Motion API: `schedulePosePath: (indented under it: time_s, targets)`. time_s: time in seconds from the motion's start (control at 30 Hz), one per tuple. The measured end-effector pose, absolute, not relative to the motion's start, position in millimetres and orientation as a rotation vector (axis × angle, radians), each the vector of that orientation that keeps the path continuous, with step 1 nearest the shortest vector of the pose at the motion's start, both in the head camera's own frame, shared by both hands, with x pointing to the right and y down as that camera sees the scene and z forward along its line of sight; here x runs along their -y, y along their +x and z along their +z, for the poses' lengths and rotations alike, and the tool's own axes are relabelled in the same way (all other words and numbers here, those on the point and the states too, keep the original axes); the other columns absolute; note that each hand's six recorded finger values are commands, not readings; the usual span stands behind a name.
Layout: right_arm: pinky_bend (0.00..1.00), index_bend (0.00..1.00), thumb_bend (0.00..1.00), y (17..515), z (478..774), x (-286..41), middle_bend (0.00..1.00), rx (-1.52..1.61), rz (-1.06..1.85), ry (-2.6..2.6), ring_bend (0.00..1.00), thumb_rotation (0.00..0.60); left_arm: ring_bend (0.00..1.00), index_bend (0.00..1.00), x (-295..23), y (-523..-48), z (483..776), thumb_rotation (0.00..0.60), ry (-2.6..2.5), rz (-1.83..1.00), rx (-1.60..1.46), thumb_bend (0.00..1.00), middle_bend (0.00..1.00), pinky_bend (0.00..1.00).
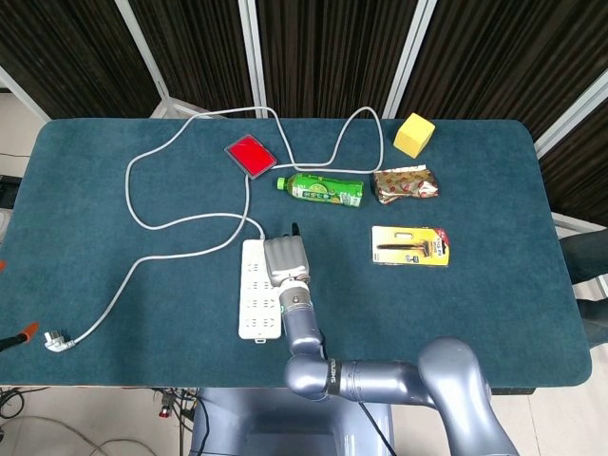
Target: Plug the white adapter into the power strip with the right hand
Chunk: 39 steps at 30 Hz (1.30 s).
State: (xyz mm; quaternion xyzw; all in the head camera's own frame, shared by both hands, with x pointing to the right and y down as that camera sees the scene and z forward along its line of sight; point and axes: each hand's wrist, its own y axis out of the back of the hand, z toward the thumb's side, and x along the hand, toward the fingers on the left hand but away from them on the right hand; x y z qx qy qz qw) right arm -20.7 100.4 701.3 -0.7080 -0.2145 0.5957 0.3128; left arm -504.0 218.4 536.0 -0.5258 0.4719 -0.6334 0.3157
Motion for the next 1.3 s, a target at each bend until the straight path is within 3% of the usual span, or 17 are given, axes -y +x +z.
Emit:
schedulePosePath:
  time_s: [0.8, 1.3]
  targets:
    - [0.08, 0.70, 0.56, -37.8, 705.0, -114.3, 0.55, 0.478, 1.525, -1.818, 0.37, 0.600, 0.00, 0.16, -218.4, -503.1, 536.8, 0.600, -1.388, -1.667, -1.238, 0.06, 0.00, 0.00]
    - [0.13, 0.71, 0.56, -40.6, 711.0, -118.3, 0.56, 0.464, 1.524, -1.828, 0.39, 0.600, 0.00, 0.16, -218.0, -504.1, 536.7, 0.600, -1.381, -1.670, -1.240, 0.06, 0.00, 0.00]
